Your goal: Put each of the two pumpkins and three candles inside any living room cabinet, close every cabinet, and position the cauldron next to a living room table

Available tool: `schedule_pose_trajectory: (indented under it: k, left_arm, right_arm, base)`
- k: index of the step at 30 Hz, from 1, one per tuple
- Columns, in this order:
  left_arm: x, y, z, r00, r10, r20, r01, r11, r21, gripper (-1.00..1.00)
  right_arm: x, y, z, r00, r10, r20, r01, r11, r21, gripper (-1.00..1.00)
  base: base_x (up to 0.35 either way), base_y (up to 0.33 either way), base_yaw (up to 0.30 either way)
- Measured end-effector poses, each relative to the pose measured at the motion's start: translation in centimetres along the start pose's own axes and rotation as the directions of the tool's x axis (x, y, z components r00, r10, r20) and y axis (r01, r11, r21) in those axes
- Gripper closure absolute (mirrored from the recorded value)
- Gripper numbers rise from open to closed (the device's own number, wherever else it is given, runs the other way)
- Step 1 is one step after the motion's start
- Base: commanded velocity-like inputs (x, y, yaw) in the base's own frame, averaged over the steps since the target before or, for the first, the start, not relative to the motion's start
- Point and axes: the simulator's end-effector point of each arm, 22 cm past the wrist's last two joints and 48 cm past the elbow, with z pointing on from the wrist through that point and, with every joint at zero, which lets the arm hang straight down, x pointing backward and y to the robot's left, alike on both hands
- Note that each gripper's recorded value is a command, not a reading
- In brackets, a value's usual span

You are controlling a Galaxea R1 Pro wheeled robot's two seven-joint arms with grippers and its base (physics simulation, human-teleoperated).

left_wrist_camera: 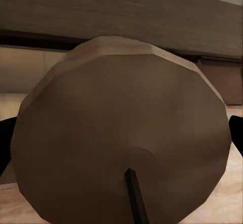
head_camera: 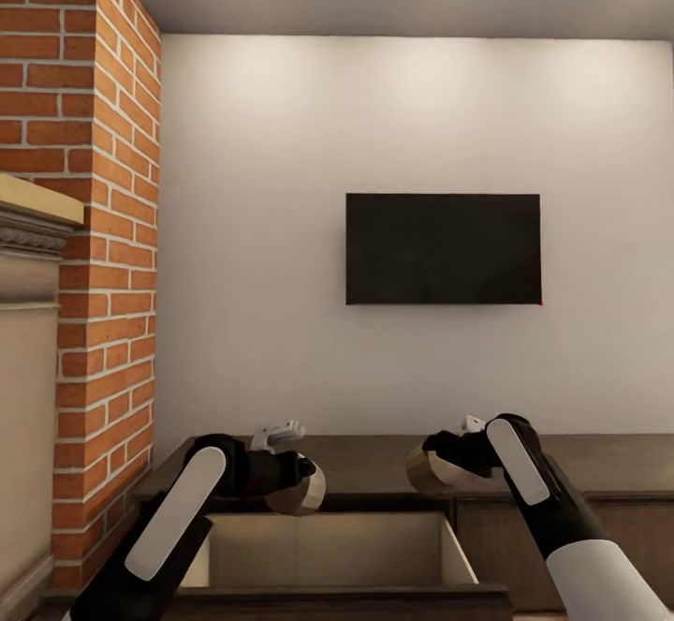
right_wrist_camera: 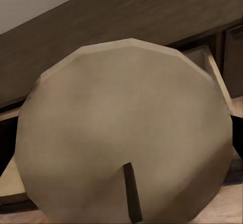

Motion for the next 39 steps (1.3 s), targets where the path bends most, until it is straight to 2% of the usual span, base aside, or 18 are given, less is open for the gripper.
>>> schedule_pose_trajectory:
  k: [7, 39]
  left_arm:
    - [-0.5, -0.3, -0.8, 1.0, 0.003, 0.02, -0.003, 1.0, 0.005, 1.0]
    - [-7.1, -2.1, -2.9, 1.0, 0.001, 0.012, -0.001, 1.0, 0.002, 1.0]
  right_arm:
    - [-0.7, 0.5, -1.0, 1.0, -0.003, 0.021, 0.003, 1.0, -0.012, 1.0]
    - [-6.9, 3.8, -3.4, 1.0, -0.003, 0.016, 0.003, 1.0, -0.026, 1.0]
  base:
    - [0.013, 0.003, 0.023]
    - [0.0, 0.0, 0.0]
